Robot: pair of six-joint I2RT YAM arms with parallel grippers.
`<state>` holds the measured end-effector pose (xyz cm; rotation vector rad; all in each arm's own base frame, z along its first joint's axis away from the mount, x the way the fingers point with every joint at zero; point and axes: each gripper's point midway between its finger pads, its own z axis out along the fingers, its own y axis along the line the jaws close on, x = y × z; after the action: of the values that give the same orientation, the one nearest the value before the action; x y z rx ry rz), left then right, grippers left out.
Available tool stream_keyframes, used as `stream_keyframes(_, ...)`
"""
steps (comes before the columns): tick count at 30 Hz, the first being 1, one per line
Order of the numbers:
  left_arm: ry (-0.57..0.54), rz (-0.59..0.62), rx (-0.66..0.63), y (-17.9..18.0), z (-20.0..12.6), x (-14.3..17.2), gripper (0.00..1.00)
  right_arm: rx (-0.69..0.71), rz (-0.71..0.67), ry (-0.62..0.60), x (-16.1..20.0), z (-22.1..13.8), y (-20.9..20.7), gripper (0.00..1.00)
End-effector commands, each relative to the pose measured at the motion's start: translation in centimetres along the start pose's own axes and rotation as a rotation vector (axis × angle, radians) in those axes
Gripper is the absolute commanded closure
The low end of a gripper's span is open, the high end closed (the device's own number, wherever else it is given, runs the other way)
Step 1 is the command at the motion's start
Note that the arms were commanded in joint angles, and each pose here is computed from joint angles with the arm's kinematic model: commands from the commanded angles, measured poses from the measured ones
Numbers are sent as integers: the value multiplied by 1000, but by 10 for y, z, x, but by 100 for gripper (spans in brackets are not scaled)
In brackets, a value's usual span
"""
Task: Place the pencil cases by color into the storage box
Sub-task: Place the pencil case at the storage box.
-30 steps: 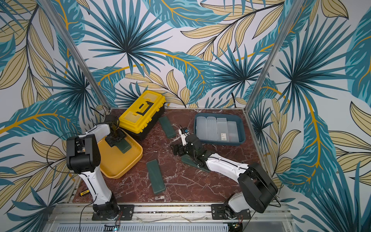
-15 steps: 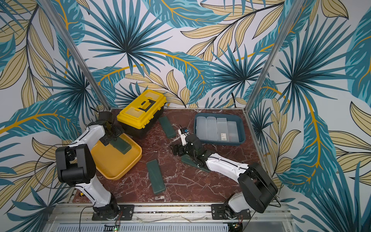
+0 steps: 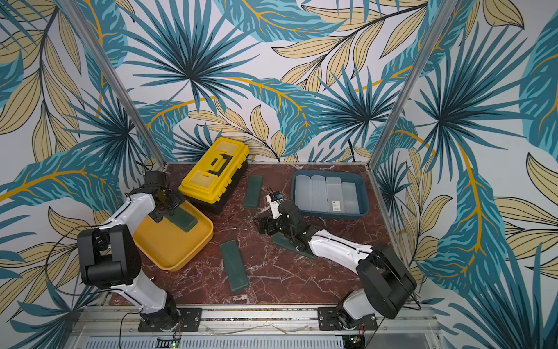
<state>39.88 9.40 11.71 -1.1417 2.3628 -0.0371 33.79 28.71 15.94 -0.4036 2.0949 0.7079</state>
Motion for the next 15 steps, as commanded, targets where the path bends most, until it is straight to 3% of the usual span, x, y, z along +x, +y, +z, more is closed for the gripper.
stream_keyframes(1,-69,-28,68,-4,-29,-12,0,-81,37,-34,-14,8,17,7)
stream_keyframes(10,-99,12,239,-15,-84,-1,0,-124,87,-87,-33,26,30,7)
stream_keyframes(15,-99,141,339,-31,-111,29,0,-99,94,-121,-41,15,27,7)
